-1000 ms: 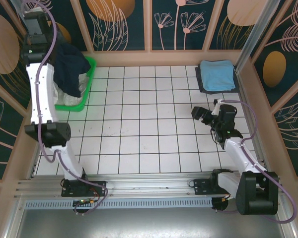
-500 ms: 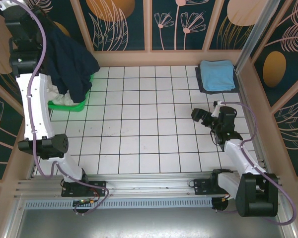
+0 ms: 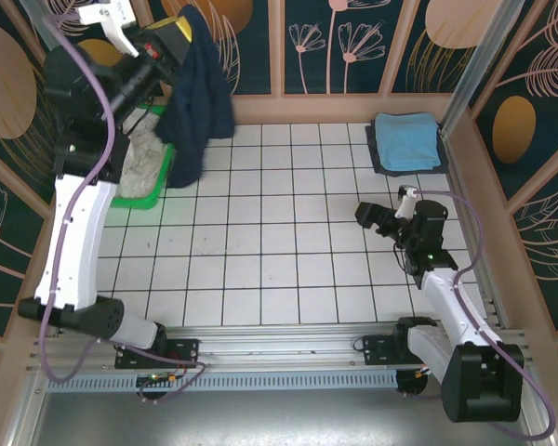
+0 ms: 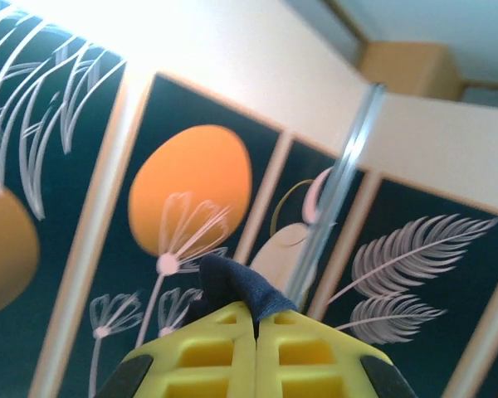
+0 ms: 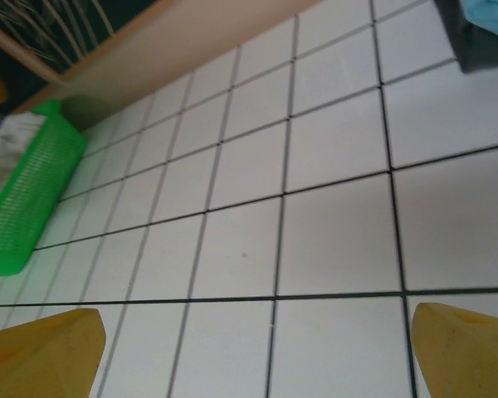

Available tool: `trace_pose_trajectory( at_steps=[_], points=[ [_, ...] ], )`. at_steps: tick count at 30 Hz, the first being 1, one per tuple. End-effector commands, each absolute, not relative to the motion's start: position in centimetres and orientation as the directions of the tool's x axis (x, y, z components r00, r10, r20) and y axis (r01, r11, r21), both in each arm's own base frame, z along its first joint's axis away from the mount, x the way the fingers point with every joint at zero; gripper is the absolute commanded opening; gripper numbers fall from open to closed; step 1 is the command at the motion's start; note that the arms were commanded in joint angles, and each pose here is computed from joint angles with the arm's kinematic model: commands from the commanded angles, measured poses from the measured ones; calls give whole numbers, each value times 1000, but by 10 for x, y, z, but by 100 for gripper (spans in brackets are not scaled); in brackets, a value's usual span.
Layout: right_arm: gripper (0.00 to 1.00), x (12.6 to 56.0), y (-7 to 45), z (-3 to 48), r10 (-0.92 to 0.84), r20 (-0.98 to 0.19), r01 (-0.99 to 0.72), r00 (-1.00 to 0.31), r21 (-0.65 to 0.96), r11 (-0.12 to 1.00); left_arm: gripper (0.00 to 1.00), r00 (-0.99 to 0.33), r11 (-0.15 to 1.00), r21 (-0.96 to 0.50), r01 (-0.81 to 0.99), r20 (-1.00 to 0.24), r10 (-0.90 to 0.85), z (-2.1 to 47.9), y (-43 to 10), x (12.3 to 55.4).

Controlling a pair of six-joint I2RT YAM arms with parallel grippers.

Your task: Fold and stack the t-shirts

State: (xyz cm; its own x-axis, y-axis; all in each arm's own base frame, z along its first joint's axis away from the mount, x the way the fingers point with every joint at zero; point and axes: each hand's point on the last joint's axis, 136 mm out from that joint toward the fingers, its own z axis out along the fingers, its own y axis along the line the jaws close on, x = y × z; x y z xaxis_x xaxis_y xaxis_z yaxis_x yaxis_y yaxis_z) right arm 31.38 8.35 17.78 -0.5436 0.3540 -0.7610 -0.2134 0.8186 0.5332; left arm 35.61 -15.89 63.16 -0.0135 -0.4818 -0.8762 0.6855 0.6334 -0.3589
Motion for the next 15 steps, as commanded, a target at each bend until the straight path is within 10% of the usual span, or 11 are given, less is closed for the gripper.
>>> trace_pose_trajectory(
  at_steps=[1, 4, 6, 8, 15],
  points=[
    [94, 312, 97, 220, 358, -806, -327, -472, 537, 778, 0, 51, 611, -360, 705, -834, -549, 636, -150, 349],
    [92, 312, 101, 230, 351, -809, -342, -471, 535, 773, 9, -48, 663, -485, 570, -826, -562, 563, -144, 398],
    [92, 311, 106, 229, 339, -799, -339, -496, 538, 772, 72, -111, 743, -529, 409, -838, -535, 506, -132, 432],
    [92, 309, 108, 222, 322, -787, -313, -527, 532, 787, 96, -148, 825, -515, 233, -857, -494, 454, -113, 457],
    [90, 286, 104, 139, 287, -628, -92, -723, 499, 862, 98, -469, 893, -449, 22, -794, -387, 277, -106, 473]
  ],
)
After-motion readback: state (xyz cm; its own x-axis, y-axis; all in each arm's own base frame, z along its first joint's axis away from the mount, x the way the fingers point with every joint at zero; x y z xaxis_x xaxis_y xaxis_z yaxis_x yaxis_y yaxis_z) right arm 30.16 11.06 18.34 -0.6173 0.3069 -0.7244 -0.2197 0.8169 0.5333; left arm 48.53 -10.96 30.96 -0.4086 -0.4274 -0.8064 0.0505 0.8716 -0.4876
